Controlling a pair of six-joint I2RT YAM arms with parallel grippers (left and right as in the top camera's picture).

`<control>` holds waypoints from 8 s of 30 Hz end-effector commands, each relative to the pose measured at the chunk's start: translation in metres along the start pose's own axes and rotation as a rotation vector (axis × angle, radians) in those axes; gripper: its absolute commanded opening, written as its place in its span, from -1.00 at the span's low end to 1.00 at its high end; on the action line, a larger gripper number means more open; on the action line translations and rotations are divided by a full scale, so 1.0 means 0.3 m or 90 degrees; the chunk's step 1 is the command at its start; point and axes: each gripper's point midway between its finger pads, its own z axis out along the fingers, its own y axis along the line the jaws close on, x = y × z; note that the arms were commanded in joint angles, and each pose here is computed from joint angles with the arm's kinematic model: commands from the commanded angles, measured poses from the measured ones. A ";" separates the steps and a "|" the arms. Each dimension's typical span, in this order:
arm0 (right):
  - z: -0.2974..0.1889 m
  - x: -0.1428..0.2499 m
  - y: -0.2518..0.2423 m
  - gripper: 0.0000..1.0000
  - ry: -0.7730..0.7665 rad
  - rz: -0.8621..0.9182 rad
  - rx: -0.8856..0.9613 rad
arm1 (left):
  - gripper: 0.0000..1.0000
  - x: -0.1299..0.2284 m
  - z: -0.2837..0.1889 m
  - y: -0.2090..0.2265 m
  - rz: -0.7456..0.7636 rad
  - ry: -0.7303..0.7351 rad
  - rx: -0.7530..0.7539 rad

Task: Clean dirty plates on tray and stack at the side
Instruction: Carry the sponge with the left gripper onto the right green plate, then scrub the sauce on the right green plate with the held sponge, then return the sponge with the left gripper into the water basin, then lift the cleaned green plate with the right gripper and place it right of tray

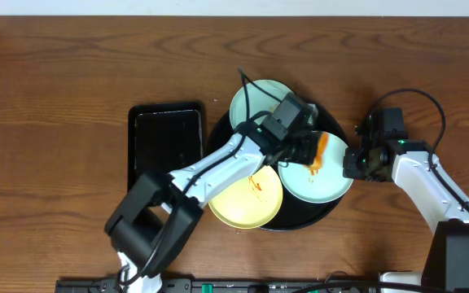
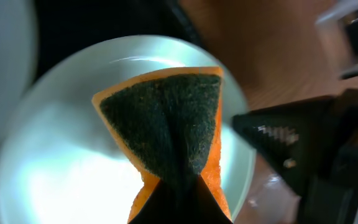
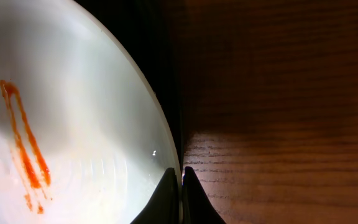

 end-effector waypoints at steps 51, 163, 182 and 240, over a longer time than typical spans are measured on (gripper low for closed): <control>-0.006 0.000 -0.016 -0.98 0.007 0.002 0.013 | -0.85 0.043 0.154 0.060 0.085 -0.015 -0.111; -0.212 -0.128 -0.018 -0.98 -0.187 -0.015 0.027 | -0.83 0.194 -0.570 0.983 -0.270 -0.065 -0.156; -0.446 -0.245 -0.031 -0.98 -0.332 -0.146 0.270 | 0.49 0.124 -0.764 0.900 -0.232 -0.168 -0.229; -0.421 -0.297 -0.434 -0.98 -0.364 0.289 0.217 | 0.49 0.126 -0.761 0.905 -0.233 -0.166 -0.232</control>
